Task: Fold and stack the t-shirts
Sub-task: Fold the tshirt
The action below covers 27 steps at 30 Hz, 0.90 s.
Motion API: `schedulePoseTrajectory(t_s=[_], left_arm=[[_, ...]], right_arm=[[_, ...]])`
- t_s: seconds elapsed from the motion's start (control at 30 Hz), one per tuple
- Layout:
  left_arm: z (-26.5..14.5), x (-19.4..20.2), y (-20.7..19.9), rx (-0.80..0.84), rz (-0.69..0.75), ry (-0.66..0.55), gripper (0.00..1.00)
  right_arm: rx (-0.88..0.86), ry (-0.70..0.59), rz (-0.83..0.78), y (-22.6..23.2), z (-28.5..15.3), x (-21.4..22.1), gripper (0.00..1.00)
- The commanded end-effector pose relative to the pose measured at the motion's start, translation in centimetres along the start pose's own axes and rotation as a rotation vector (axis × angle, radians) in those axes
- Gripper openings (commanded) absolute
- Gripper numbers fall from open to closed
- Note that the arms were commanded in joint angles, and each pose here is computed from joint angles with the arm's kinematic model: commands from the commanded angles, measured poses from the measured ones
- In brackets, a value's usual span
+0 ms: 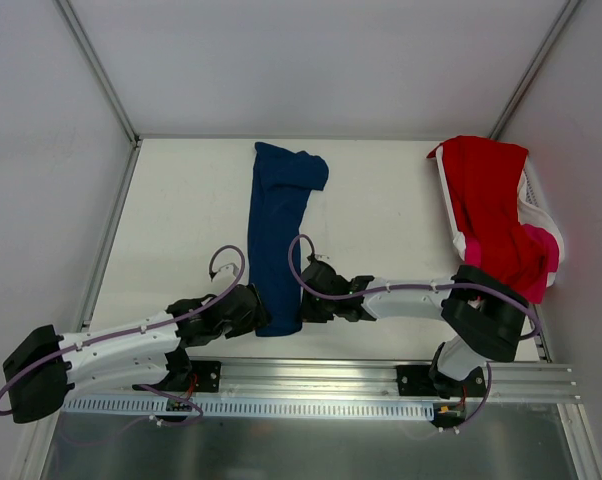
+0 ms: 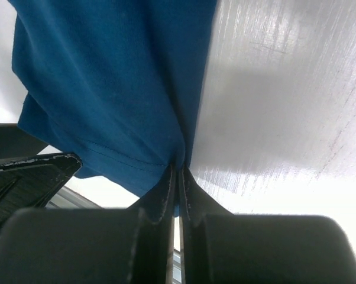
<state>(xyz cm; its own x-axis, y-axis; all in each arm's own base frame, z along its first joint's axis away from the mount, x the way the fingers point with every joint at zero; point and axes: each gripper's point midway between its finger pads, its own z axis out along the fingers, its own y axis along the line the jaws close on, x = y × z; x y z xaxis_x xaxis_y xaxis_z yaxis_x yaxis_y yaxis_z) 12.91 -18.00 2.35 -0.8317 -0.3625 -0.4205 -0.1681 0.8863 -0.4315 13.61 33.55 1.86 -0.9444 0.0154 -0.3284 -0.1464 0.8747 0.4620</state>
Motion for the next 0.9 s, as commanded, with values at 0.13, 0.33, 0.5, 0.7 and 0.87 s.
schedulePoseTrajectory(t_s=[0.13, 0.33, 0.5, 0.7, 0.87], left_arm=[[0.7, 0.8, 3.8, -0.142, 0.040, 0.002, 0.64], [0.8, 0.9, 3.9, -0.149, 0.030, 0.004, 0.56], [0.9, 1.0, 4.1, -0.159, 0.027, 0.003, 0.49], [1.1, 1.1, 4.1, -0.186, 0.041, 0.012, 0.41], [1.2, 1.2, 4.1, -0.198, 0.052, 0.015, 0.39]], right_arm=[[0.037, -0.013, 0.010, -0.5, 0.2, -0.5, 0.01], [0.066, -0.013, 0.025, -1.5, 0.4, -0.5, 0.00], [0.099, -0.023, 0.069, -3.2, 0.4, -0.9, 0.01], [0.119, -0.043, 0.100, -4.4, 0.2, -1.6, 0.00], [0.139, -0.051, 0.125, -5.7, 0.0, -1.8, 0.01]])
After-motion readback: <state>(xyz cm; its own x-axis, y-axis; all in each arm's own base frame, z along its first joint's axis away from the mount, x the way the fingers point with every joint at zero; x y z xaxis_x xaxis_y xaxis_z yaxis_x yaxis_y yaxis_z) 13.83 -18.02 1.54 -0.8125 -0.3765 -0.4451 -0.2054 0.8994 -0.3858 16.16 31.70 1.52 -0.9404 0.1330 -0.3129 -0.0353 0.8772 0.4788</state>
